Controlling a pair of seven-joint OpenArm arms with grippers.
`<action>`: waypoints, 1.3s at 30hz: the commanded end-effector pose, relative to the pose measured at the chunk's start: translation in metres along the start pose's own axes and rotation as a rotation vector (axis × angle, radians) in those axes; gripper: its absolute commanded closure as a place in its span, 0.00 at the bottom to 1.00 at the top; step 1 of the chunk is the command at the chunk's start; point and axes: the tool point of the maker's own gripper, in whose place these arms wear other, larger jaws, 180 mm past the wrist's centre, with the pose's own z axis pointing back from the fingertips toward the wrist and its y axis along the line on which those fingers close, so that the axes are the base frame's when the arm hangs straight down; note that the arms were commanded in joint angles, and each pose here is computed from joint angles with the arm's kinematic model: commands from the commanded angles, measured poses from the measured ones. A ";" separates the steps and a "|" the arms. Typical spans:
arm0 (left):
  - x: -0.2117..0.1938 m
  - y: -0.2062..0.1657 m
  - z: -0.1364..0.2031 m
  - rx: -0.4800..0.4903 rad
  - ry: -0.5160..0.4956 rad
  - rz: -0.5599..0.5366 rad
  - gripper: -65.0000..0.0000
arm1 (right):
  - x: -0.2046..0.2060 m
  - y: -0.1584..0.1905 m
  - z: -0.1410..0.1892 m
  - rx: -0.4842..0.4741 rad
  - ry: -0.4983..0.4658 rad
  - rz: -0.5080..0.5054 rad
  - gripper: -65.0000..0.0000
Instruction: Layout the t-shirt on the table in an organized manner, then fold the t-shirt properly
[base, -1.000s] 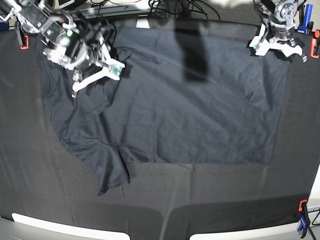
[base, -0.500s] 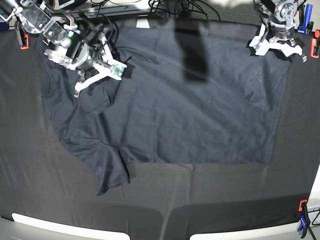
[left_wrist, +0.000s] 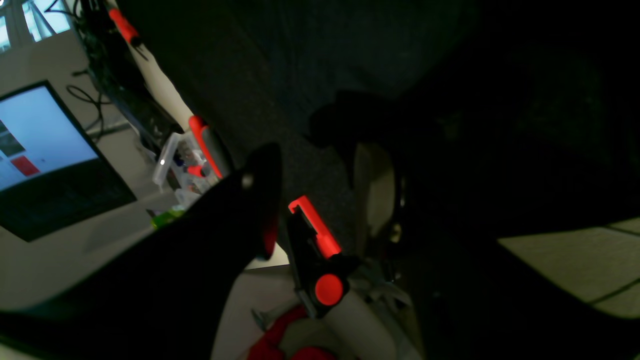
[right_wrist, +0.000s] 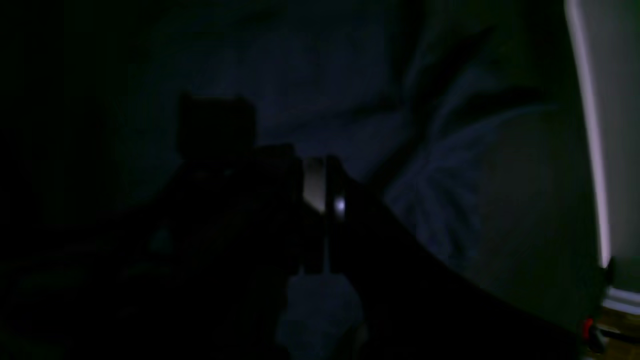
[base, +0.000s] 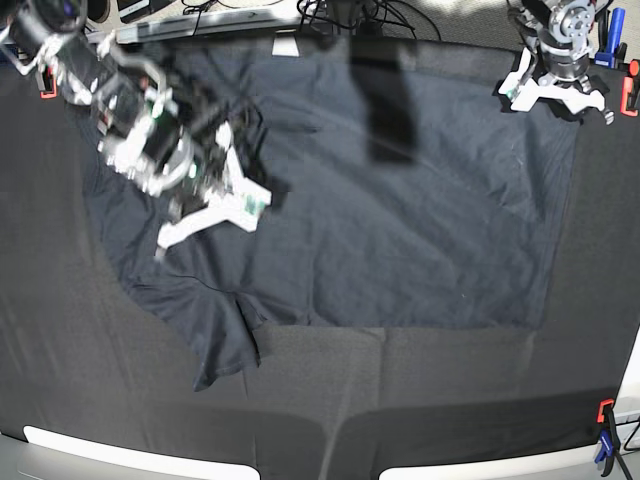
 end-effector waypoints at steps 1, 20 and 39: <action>0.000 0.011 0.001 0.037 -0.009 0.002 0.66 | 0.006 -0.017 0.004 -0.045 -0.017 0.009 1.00; -0.020 0.056 0.010 0.295 0.128 -0.050 0.65 | 0.043 -0.052 0.000 -0.307 -0.066 -0.185 0.51; 0.116 0.180 -0.019 0.371 -0.365 0.405 0.66 | -0.012 -0.137 0.031 -0.653 0.107 -0.488 0.51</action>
